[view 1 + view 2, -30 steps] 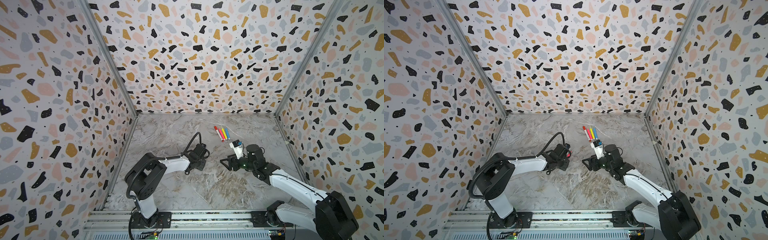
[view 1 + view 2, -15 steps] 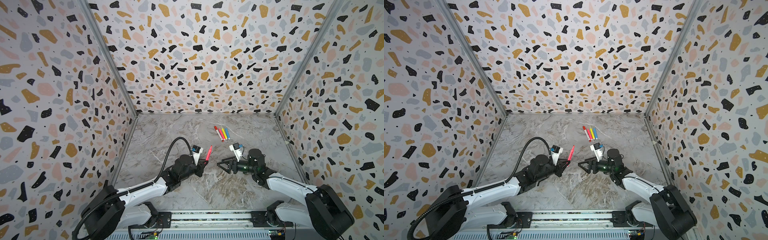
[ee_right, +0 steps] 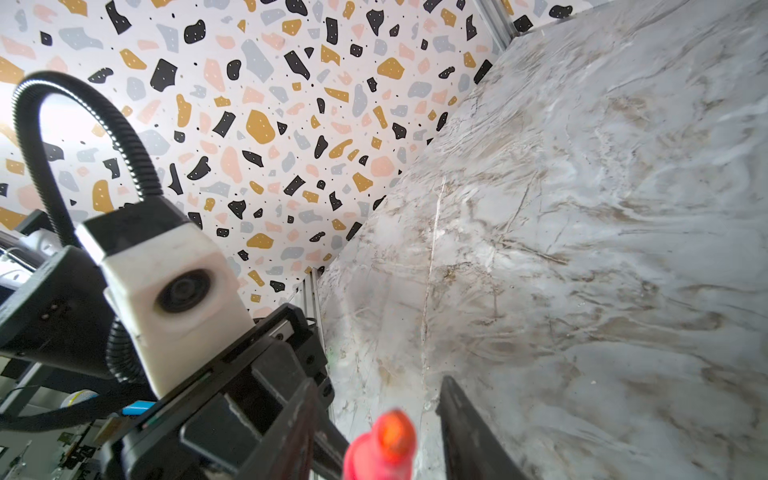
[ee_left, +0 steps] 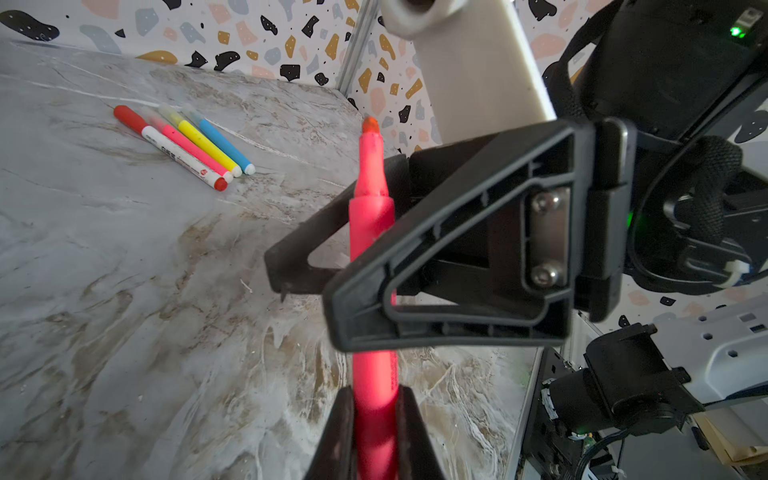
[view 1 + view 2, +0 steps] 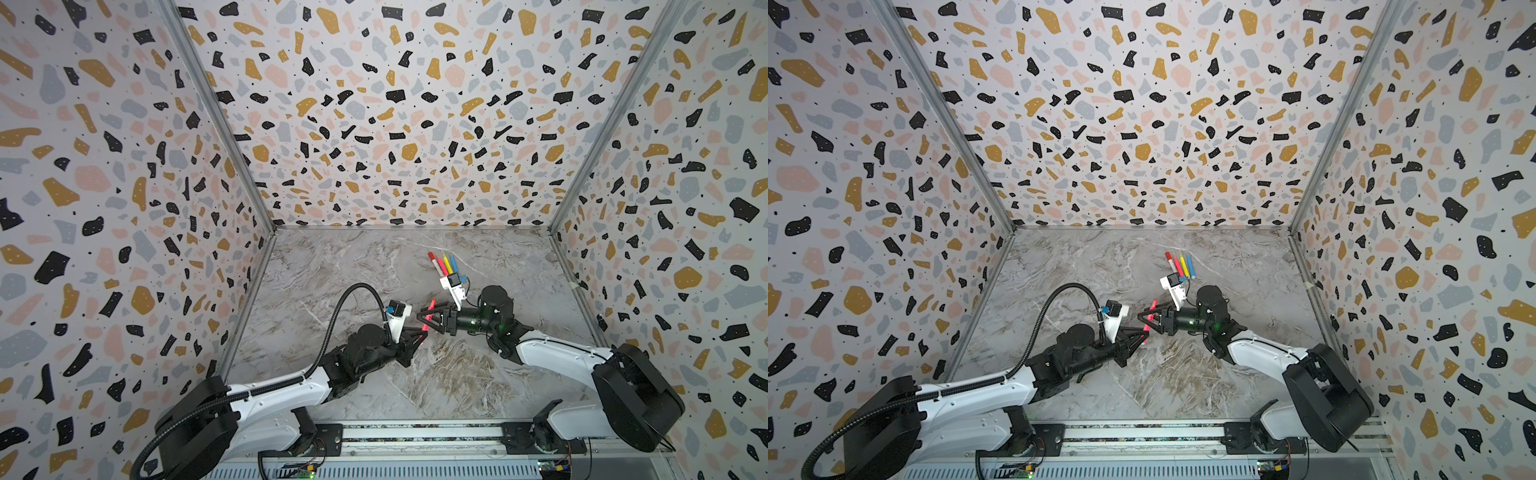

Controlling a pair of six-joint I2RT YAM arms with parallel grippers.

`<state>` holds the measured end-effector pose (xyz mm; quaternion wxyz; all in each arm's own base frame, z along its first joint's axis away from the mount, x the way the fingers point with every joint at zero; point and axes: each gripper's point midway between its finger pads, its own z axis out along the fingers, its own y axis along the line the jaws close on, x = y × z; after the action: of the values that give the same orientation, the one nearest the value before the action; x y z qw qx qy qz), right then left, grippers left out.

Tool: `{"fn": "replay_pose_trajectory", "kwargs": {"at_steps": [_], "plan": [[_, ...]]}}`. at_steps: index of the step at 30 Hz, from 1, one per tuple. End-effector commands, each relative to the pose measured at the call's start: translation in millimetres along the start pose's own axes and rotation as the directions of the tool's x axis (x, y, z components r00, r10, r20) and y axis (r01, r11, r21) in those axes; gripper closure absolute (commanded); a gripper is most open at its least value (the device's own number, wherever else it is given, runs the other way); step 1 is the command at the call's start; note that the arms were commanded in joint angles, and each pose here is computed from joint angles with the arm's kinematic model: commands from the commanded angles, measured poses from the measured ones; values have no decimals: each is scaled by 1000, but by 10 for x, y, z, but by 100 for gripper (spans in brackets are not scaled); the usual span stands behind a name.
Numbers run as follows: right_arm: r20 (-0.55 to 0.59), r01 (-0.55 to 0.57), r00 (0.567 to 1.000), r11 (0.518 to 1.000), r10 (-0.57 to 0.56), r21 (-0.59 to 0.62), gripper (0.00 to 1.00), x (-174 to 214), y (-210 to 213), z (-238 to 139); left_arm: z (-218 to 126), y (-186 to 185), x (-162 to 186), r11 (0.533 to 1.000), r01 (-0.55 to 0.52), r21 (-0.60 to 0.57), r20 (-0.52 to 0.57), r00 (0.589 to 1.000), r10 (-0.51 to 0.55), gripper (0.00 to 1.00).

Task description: Insert the pens into the pen caps

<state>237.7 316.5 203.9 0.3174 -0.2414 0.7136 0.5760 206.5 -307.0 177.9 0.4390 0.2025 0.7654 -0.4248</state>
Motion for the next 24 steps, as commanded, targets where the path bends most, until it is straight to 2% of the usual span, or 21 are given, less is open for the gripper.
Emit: {"fn": "replay_pose_trajectory", "kwargs": {"at_steps": [1, 6, 11, 16, 17, 20, 24], "plan": [[14, 30, 999, 999, -30, -16, 65, -98, 107, 25, -51, -60, -133, 1000, 3, 21, 72, 997, -5, 94], [16, 41, 999, 999, -41, 13, 64, -94, 110, -12, -53, -67, -114, 1000, 0, 27, 67, 998, -1, 93], [23, 47, 999, 998, -48, 35, 57, -104, 105, -44, -44, -73, -125, 1000, 6, 31, 74, 997, -8, 93], [45, 53, 997, 997, -55, 48, 56, -131, 121, -88, -58, -65, -154, 999, 14, 28, 92, 996, -17, 93], [46, 54, 997, 997, -56, 47, 59, -135, 123, -92, -56, -71, -160, 999, 16, 31, 94, 995, -19, 93], [34, 54, 998, 998, -54, 26, 76, -124, 150, -76, -39, -78, -146, 999, 22, 38, 88, 996, -25, 93], [33, 52, 998, 998, -52, 19, 86, -109, 160, -82, -36, -73, -149, 999, 31, 38, 92, 995, -35, 92]]}}
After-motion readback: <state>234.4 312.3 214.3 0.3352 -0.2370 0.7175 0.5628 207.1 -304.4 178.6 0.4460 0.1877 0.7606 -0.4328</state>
